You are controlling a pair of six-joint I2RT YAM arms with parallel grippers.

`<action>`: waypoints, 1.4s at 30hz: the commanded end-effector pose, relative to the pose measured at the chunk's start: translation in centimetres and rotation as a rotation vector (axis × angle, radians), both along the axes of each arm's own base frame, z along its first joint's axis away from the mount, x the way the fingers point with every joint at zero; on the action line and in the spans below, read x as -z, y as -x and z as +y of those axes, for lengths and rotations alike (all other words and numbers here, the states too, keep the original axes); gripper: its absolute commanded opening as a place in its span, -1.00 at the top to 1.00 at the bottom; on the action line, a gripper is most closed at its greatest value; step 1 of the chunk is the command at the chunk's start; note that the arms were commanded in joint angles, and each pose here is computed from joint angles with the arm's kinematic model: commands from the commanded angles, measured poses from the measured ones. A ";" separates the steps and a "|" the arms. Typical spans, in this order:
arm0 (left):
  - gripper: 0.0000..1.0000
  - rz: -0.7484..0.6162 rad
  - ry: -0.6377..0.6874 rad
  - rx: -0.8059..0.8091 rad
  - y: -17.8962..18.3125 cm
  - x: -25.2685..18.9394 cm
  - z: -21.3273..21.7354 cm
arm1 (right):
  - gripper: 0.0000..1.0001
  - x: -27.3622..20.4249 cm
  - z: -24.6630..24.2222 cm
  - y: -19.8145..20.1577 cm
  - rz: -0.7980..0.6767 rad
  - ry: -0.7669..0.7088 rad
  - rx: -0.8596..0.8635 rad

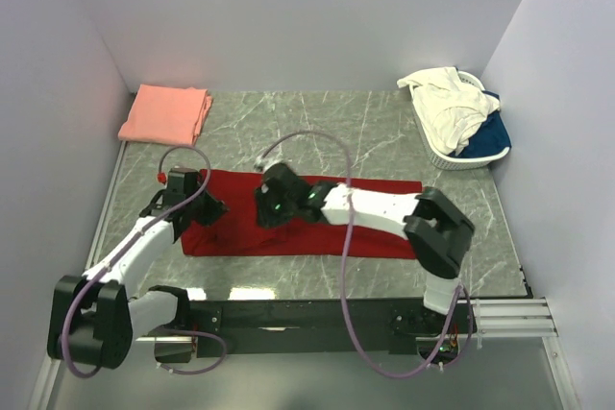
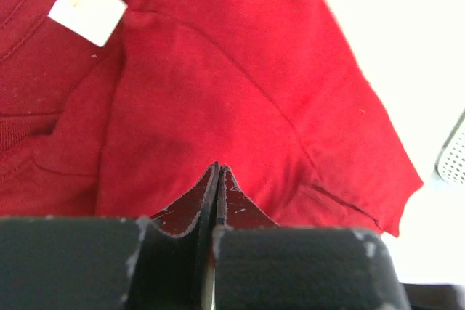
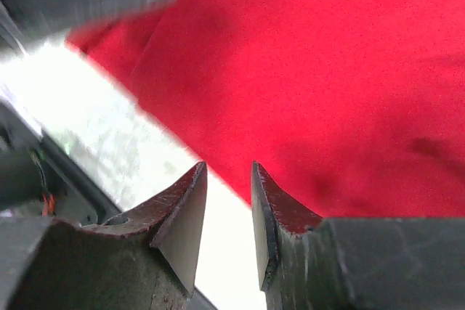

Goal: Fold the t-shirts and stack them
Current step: Fold the tshirt

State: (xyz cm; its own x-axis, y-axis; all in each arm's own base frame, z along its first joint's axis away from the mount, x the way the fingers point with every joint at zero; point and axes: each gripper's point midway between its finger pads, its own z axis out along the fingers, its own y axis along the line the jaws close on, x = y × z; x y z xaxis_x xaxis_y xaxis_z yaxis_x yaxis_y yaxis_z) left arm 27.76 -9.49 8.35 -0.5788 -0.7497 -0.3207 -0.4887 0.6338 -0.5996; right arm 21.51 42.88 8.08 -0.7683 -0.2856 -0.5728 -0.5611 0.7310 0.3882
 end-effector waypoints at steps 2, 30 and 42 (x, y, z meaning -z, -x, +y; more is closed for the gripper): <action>0.92 0.038 0.022 -0.066 -0.6 2.3 -0.2 | 0.24 -2.3 -6.7 -6.3 -0.032 0.008 0.236; 0.92 0.218 -0.202 -0.009 -10.8 9.0 -3.0 | 0.18 9.0 -24.7 -2.7 0.294 0.101 0.680; 0.89 0.144 -0.222 0.213 -23.1 9.8 -8.3 | 0.18 3.6 -15.2 2.9 0.371 -0.195 0.526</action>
State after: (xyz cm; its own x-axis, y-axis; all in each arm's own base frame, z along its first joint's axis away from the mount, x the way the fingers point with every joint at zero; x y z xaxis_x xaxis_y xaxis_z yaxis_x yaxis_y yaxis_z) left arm 51.49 -18.63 2.60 -0.6804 -0.6254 -0.3821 -0.4224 0.7607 -0.4929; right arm 18.92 25.40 2.90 -0.9253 0.2297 -0.3017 0.0190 0.8227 0.5682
